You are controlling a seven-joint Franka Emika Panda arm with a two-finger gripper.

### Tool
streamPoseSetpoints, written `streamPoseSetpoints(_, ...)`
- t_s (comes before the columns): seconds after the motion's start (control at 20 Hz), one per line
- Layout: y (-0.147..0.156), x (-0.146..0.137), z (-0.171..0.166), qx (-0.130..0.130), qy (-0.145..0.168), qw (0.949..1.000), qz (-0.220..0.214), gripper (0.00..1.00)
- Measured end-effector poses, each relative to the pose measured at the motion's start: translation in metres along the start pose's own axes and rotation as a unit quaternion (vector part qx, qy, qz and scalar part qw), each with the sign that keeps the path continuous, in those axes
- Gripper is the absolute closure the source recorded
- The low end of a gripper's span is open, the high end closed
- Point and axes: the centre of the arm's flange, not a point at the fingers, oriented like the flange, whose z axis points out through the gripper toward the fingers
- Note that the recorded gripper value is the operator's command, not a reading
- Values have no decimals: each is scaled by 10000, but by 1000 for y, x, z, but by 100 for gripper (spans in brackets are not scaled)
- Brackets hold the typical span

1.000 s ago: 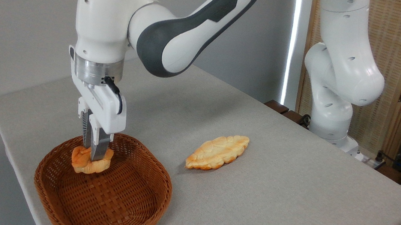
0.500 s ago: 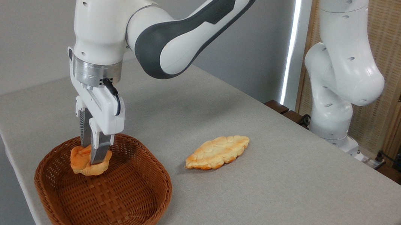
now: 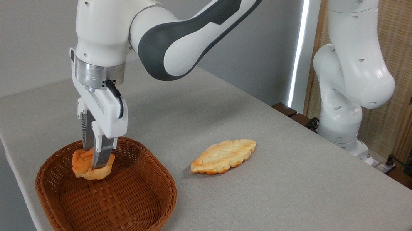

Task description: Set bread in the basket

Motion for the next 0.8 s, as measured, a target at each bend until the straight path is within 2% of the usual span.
streamPoseSetpoints(0.65, 0, 1, -1, 3, 9, 10000, 7, 0)
streamPoseSetpoints(0.8, 2, 2, -11, -13, 19, 10000, 19, 0)
